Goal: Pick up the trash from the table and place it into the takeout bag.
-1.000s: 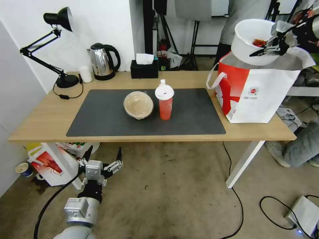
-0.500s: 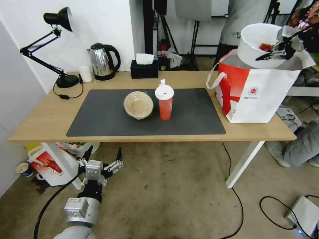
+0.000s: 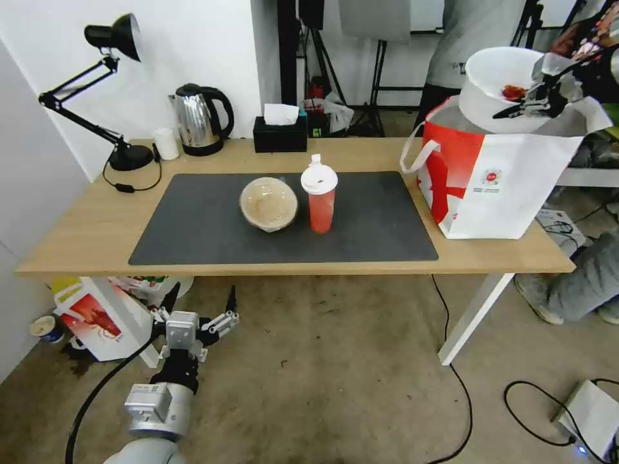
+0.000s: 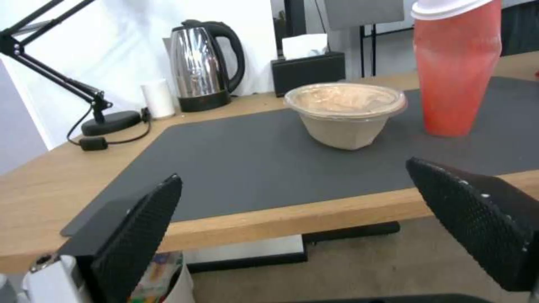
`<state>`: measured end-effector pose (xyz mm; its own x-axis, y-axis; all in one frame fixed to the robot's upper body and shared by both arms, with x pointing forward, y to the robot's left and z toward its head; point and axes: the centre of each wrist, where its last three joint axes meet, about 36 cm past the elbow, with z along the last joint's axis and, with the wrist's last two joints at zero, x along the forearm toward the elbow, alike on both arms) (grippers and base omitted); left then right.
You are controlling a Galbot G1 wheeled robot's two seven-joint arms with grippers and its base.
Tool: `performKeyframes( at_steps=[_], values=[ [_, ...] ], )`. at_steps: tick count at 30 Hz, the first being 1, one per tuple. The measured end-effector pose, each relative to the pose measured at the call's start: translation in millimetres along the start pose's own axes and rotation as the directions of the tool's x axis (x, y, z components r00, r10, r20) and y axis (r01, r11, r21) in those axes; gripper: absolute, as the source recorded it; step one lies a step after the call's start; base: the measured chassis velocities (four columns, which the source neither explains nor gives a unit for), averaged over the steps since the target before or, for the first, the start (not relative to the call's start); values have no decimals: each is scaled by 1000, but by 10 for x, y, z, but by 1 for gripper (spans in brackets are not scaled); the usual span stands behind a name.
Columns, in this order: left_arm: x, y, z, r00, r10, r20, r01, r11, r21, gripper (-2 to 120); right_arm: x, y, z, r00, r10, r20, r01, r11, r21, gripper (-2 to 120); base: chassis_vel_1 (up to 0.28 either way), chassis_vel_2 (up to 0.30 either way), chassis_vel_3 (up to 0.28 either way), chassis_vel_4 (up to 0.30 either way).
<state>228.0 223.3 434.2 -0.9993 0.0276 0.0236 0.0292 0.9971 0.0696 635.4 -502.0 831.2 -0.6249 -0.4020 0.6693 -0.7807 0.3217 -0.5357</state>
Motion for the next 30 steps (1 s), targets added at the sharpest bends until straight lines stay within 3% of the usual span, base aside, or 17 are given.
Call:
performKeyframes(
  at_steps=[3,21,24,30],
  values=[
    [0,0,0,1000,0,0,0,1000,0,100,-32,3,-36,1000,9,2,-9,1000,6,0,0,0,0,0],
    [0,0,0,1000,0,0,0,1000,0,100,-80,4,-105,999,37,5,-37,999,15,64,0,0,0,0],
    [0,0,0,1000,0,0,0,1000,0,100,-75,13,-88,999,39,5,-39,999,12,79,0,0,0,0],
    [0,0,0,1000,0,0,0,1000,0,100,-68,56,-56,999,43,11,-43,999,10,96,0,0,0,0]
  ],
)
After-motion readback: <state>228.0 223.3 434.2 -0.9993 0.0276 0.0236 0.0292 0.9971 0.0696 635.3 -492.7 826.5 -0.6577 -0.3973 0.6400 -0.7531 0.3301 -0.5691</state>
